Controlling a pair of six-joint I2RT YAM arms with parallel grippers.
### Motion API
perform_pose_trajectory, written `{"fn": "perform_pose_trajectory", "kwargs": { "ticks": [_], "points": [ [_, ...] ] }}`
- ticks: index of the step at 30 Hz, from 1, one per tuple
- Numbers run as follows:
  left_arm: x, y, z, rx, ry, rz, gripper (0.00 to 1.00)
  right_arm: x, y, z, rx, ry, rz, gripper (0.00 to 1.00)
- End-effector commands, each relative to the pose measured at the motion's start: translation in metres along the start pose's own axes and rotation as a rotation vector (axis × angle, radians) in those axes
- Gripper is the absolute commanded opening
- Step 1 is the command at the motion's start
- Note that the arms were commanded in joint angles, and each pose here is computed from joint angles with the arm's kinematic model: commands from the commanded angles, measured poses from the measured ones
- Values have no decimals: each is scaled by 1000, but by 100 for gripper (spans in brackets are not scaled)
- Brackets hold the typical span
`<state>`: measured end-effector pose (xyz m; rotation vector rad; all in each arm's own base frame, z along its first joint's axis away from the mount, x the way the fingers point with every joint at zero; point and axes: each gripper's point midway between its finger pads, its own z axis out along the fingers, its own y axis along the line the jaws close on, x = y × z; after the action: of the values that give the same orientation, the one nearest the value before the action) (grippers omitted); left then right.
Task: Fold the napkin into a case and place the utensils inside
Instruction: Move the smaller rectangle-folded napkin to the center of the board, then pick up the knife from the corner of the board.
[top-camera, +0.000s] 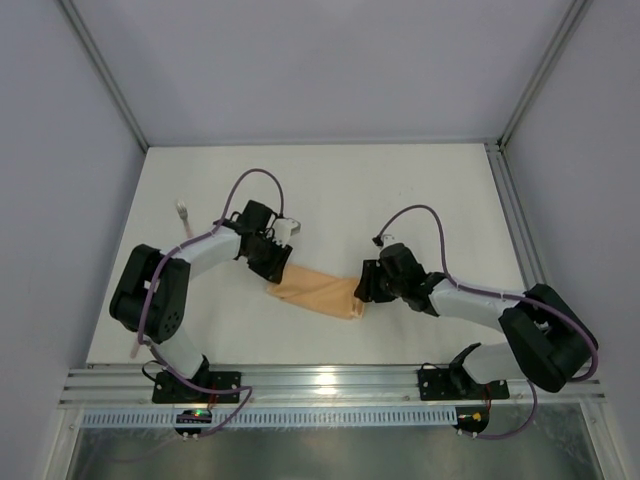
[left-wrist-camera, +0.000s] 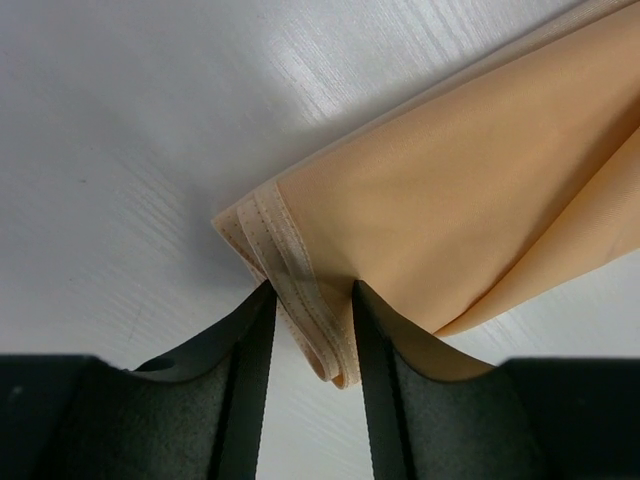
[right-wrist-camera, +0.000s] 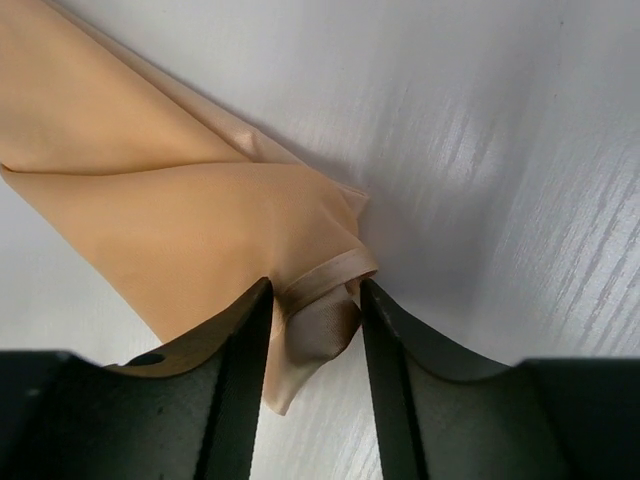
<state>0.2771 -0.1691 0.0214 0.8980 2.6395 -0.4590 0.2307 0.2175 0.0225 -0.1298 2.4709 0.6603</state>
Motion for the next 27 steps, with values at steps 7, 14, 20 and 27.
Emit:
{"fn": "perform_pose_trajectory", "kwargs": {
  "ticks": [7,14,20,27],
  "points": [
    [-6,-3,-14,-2,-31,17,48,-15,-8,-35,92,-5,-84,60],
    [-1,-4,-9,11,-14,6,48,-22,-4,-56,110,-23,-87,61],
    [-2,-2,-12,0,-22,8,53,-2,10,-45,0,14,-24,60],
    [-37,19,-65,-147,-188,45,79,-12,15,-46,-12,-15,-28,60]
  ]
}}
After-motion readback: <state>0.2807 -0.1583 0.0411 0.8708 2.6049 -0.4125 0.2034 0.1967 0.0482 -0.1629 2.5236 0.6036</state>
